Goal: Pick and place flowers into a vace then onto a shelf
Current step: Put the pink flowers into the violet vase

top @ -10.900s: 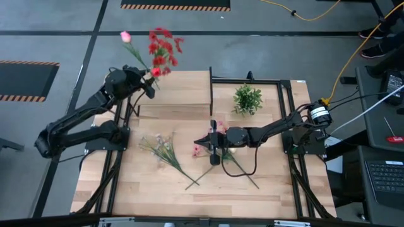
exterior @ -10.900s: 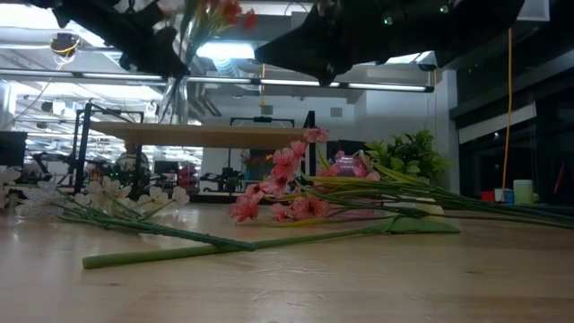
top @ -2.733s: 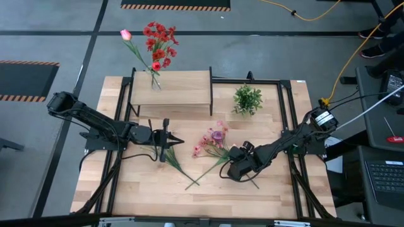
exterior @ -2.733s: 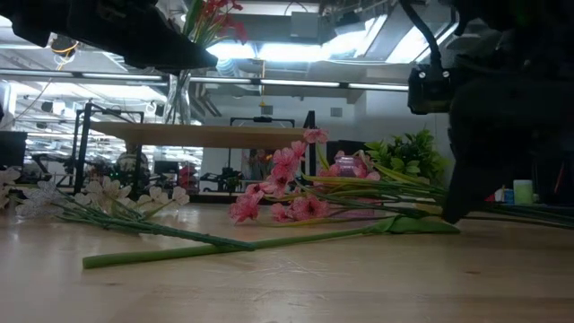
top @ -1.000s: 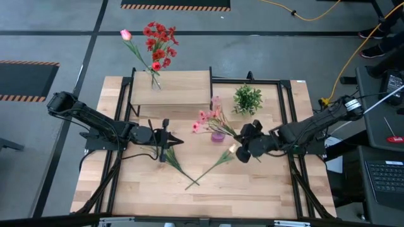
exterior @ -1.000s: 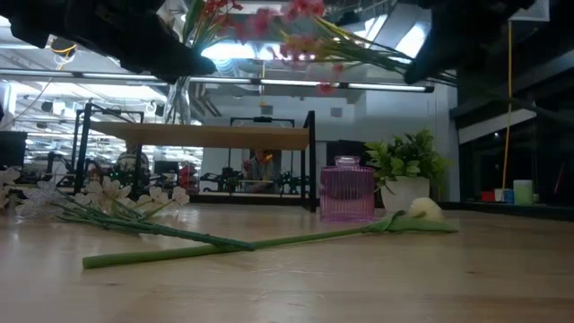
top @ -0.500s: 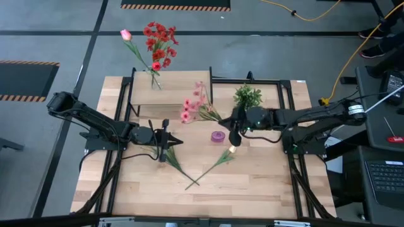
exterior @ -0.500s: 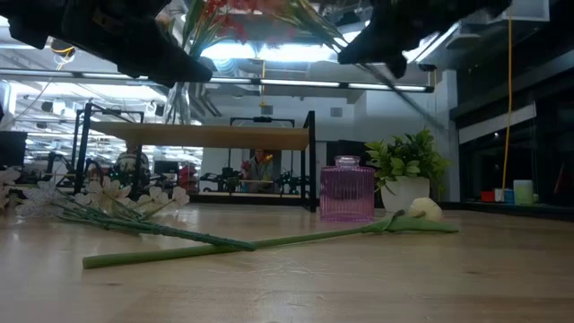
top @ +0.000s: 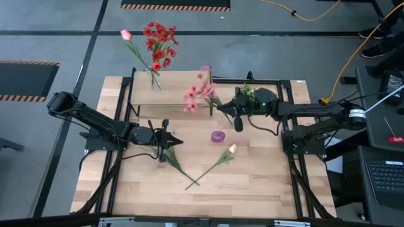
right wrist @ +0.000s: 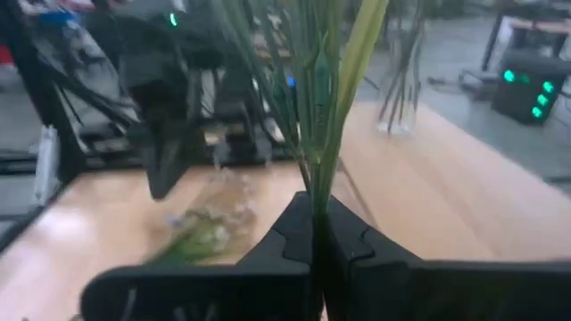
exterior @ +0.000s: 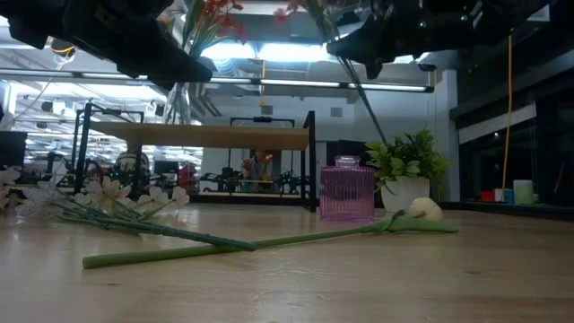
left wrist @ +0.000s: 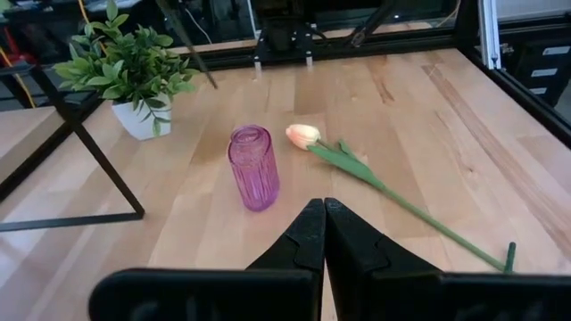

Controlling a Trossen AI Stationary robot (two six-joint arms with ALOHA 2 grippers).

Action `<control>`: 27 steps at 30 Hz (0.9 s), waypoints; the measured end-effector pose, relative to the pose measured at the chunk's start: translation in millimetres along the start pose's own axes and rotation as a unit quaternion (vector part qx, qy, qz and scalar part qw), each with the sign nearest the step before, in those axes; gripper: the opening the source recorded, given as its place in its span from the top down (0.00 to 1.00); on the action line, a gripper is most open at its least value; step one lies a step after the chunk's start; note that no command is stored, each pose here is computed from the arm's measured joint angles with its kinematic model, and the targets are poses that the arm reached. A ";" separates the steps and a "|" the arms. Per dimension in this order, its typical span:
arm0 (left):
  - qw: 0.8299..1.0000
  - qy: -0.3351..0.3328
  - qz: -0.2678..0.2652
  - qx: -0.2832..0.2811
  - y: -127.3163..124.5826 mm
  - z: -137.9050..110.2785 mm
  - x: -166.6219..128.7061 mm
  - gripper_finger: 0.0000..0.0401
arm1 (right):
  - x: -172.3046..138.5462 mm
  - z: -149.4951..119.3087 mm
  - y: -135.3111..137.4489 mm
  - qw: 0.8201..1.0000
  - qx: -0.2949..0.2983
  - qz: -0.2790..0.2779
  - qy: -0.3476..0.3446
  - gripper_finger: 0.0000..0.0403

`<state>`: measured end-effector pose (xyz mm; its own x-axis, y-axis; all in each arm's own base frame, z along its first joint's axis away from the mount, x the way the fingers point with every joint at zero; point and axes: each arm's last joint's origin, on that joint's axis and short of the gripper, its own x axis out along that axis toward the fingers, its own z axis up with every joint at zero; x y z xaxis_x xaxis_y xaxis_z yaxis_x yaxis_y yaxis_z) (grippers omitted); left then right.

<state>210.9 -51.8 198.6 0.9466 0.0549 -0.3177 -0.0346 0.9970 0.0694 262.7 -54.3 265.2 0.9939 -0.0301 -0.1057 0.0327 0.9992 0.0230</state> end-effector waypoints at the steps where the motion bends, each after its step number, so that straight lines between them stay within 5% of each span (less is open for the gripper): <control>1: 1.000 0.000 0.001 0.002 0.0 0.0 0.0 1.00 | -0.6 1.7 -2.3 1.000 -0.003 0.010 -0.009 1.00; 10: 0.998 0.000 0.006 0.055 0.4 0.1 0.0 1.00 | 11.0 14.0 18.6 0.990 -0.035 0.070 -0.119 1.00; 21: 0.998 0.000 0.018 0.053 1.0 0.1 0.0 1.00 | 32.8 -4.5 33.4 0.991 -0.048 0.036 -0.124 1.00; 27: 0.999 0.000 0.018 0.051 1.0 0.1 0.0 1.00 | 9.6 -23.6 34.1 0.980 -0.040 0.032 -0.194 1.00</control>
<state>210.9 -50.8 198.8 0.9454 0.0905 -0.3130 -0.0355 0.9836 0.1771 270.9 -19.9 241.5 0.9591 0.0414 0.2800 -0.0249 0.9977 -0.0623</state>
